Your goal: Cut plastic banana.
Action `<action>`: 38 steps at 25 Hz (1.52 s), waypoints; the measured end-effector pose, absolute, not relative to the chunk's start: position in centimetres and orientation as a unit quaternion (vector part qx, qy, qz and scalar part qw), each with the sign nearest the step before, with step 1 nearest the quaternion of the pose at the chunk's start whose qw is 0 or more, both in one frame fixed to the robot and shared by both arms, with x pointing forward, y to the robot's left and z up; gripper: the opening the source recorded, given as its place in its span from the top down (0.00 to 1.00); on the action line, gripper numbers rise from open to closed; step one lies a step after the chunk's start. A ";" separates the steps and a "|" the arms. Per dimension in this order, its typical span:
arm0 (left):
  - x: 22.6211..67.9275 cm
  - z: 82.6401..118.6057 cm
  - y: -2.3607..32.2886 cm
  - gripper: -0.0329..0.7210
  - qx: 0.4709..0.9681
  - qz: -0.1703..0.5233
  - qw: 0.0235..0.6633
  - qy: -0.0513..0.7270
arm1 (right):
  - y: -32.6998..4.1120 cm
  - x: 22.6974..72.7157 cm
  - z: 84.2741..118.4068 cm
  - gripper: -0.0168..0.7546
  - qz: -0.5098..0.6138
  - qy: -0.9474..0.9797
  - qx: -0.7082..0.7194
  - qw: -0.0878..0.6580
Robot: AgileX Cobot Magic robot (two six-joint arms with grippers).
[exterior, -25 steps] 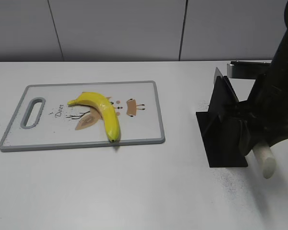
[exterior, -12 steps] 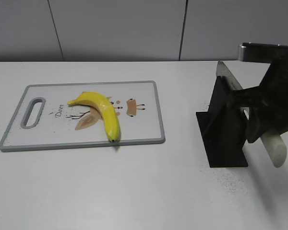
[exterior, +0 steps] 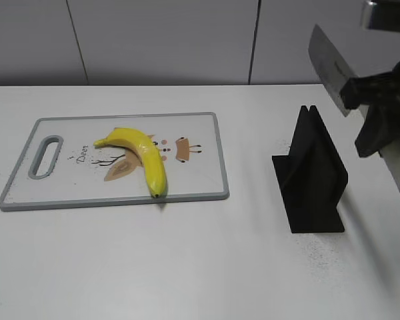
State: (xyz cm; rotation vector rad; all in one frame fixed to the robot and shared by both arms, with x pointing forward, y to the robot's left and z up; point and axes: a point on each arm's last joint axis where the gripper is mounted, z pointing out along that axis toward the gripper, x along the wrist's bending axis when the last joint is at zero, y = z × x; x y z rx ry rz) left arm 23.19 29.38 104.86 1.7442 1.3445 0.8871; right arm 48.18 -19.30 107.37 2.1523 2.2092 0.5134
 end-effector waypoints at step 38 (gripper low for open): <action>52.5 113.1 24.5 0.32 0.898 0.227 0.274 0.258 | -10.3 63.6 106.4 0.74 0.172 0.972 0.138 0.088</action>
